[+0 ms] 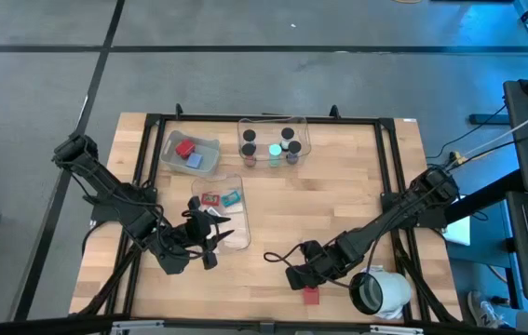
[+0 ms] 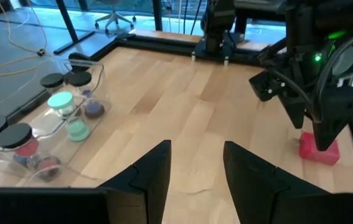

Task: Pick & Place Office items
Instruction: Put the red charger adapter into the gray bin

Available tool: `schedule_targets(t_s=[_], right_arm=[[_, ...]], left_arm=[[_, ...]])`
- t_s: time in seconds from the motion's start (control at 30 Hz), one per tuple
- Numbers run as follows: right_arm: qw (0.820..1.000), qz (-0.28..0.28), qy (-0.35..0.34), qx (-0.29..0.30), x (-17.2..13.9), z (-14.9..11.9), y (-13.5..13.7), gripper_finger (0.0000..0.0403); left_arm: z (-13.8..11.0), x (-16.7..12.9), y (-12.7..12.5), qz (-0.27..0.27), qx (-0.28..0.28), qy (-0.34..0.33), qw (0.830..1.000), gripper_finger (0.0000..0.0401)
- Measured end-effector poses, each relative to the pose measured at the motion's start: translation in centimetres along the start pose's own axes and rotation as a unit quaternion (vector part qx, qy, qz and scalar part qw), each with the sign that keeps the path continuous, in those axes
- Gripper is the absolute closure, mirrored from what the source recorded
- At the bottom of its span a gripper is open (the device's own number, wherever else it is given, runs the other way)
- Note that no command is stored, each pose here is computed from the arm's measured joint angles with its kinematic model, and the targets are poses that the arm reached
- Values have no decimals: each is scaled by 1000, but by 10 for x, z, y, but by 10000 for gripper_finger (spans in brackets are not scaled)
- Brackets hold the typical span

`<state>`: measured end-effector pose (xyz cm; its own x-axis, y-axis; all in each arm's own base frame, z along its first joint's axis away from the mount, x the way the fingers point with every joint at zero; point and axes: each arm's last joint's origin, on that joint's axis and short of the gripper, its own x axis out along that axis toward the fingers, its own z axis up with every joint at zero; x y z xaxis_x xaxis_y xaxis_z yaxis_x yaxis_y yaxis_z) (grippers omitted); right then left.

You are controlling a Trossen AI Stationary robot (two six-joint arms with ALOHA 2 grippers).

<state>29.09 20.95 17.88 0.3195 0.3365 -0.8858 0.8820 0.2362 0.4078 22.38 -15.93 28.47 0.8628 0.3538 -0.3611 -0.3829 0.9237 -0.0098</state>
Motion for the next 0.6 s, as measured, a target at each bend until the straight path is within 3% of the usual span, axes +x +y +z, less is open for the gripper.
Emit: schedule_targets(t_s=[0.3,0.6], right_arm=[[999,-42,30,-18,19,1,-6,14],[999,-44,9,15,19,-5,-9,14]], left_arm=[[-7,2,1,3,17,4,1000,258],[-6,2,1,2,15,4,1000,258]])
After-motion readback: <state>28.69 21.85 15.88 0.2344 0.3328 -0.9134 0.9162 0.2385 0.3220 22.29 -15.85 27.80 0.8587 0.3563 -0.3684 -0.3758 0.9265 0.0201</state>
